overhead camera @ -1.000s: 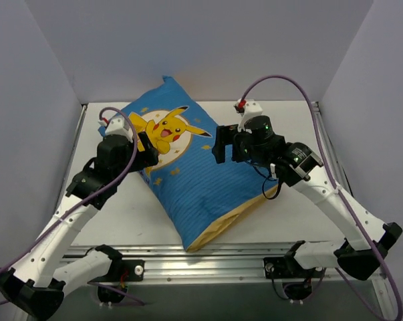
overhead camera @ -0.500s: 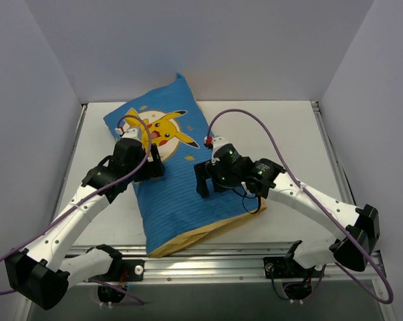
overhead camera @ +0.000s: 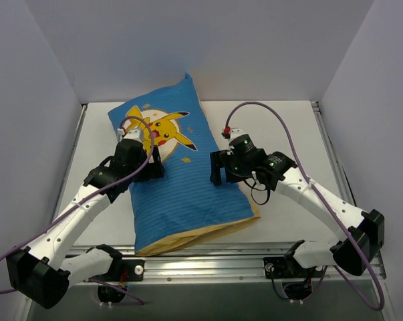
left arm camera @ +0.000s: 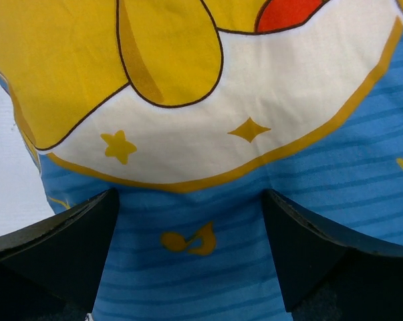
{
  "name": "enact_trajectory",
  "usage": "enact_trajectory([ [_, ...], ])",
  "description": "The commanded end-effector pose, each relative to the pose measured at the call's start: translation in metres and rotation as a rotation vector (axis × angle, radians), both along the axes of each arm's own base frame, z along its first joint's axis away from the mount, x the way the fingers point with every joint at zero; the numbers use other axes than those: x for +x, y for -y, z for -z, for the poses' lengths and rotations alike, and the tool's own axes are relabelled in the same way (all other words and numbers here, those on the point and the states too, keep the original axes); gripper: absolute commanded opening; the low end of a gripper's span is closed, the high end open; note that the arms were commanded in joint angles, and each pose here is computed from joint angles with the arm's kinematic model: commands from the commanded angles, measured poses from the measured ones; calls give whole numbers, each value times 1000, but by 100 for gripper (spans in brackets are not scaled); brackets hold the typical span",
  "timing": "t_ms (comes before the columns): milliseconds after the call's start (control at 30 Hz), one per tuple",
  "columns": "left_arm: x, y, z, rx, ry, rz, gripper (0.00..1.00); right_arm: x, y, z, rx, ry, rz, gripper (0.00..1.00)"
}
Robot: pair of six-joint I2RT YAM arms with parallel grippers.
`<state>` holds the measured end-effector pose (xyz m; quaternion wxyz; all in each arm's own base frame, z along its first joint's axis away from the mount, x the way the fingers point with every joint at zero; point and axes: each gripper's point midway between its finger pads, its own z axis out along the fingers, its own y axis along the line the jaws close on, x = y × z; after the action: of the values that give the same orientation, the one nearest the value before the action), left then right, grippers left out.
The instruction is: Remove the pillowcase from the pillow
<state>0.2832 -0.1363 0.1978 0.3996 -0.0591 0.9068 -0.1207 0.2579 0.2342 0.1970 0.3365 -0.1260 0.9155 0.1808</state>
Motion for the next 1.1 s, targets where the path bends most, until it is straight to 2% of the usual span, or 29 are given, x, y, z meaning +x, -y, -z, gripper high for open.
enact_trajectory([
  [0,-7,2,27,14,-72,29,97,-9,-20,22,38,-89,-71,80],
  [100,-24,12,53,-54,-165,36,100,3,-35,36,31,-96,-103,75],
  [133,-29,17,56,-91,-175,42,100,12,-41,32,38,-68,-110,70],
  [167,-33,21,61,-139,-199,22,94,19,-44,33,30,-55,-114,68],
  [200,-40,25,67,-163,-218,23,93,28,-48,44,9,-62,-116,65],
  [233,-47,28,76,-188,-223,28,93,38,-52,44,3,-36,-126,58],
  [267,-49,30,79,-204,-227,18,93,53,-59,34,18,-6,-122,54],
  [333,-48,30,81,-209,-205,21,93,78,-68,43,12,-2,-118,49],
  [367,-44,27,78,-190,-182,19,93,95,-76,28,35,40,-115,49],
  [433,-31,25,72,-157,-142,26,93,122,-73,38,8,41,-76,47],
  [500,-14,31,44,-124,-74,81,93,152,-74,25,4,73,-41,46],
  [533,-8,35,41,-101,-78,107,93,159,-68,22,-12,76,-17,46],
  [567,1,44,14,-96,-21,166,93,169,-59,15,-13,94,8,46],
  [600,-1,51,7,-79,-9,211,93,174,-53,1,-2,119,26,47],
  [667,-1,63,-5,-18,41,302,93,182,-31,-13,3,150,82,55],
  [700,-7,77,-16,11,77,354,93,179,-20,-33,23,182,104,59],
  [733,-10,84,-18,41,91,389,94,173,-8,-29,5,164,121,66],
  [767,-15,90,-22,85,115,438,94,167,8,-46,8,192,154,68],
  [800,-26,106,-28,124,146,486,94,161,17,-49,2,191,172,71],
  [833,-32,114,-32,146,165,512,94,147,28,-33,-22,149,185,73],
  [900,-44,126,-35,195,193,549,94,128,54,-48,-16,185,251,74],
  [1033,-66,163,-39,293,245,577,95,82,90,-28,49,135,372,77],
  [1067,-81,178,-39,308,264,619,94,64,99,-17,62,121,396,77],
])
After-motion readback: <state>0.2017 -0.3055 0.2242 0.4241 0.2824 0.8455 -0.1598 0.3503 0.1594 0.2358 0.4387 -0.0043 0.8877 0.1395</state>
